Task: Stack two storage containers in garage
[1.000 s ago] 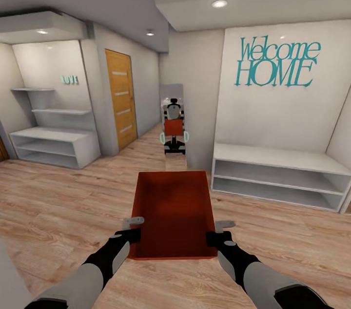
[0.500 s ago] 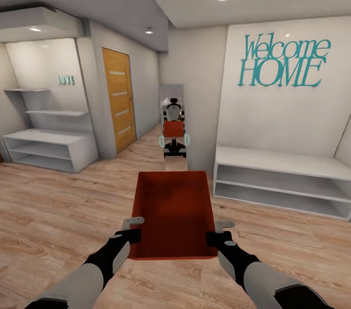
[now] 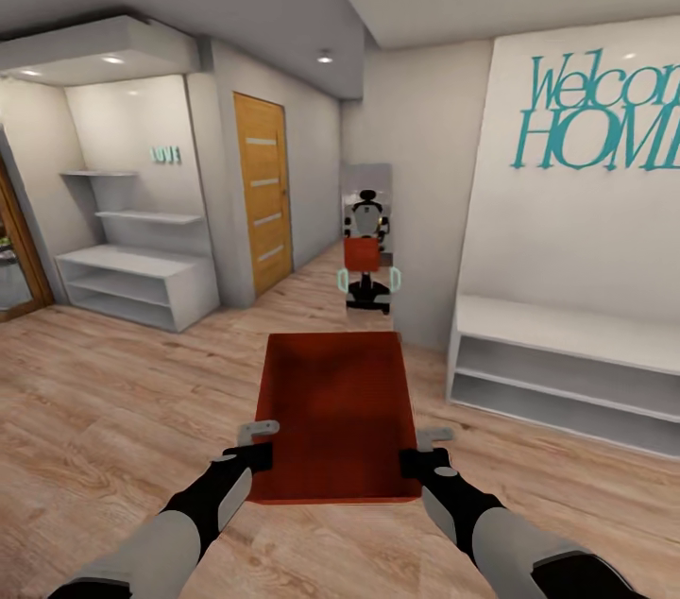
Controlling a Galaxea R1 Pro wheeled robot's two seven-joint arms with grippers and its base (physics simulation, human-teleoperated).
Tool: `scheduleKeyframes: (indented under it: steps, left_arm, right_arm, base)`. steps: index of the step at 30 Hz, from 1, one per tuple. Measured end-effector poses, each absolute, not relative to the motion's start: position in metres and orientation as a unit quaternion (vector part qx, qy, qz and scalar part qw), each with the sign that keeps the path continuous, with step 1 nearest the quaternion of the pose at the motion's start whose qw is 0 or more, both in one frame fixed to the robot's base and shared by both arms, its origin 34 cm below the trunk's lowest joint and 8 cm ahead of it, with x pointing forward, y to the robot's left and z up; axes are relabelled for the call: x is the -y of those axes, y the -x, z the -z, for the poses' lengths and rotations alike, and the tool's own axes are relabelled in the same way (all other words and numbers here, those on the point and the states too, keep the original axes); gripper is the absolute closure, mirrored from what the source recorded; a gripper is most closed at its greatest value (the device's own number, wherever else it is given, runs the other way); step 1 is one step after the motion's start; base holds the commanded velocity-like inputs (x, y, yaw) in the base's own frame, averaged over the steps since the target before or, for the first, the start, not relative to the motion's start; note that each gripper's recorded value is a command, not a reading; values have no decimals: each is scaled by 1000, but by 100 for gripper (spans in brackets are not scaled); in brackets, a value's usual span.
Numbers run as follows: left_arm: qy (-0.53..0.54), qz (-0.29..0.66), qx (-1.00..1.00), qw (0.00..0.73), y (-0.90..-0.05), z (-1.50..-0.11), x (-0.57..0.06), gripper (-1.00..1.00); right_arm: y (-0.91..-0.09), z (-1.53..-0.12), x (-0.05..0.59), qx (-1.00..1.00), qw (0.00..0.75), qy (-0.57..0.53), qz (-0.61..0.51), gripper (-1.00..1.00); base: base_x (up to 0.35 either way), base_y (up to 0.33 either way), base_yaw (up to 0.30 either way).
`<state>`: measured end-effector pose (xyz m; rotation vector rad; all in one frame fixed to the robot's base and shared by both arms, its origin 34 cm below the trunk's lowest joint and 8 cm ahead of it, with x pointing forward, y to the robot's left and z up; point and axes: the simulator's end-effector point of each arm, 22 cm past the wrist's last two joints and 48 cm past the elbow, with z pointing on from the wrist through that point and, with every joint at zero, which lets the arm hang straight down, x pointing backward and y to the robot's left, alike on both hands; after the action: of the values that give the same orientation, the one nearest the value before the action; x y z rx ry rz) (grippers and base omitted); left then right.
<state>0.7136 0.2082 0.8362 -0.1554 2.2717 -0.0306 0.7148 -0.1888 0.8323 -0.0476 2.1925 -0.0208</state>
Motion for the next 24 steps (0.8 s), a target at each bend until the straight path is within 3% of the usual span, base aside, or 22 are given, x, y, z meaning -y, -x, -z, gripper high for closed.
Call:
scheduleKeyframes:
  steps: [24]
  left_arm:
    - [62, 12, -906, 419, -714, -836, -208, 100]
  right_arm:
    - [-715, -832, 189, -889, 457, 19, 8, 100]
  base:
    - [323, 0, 269]
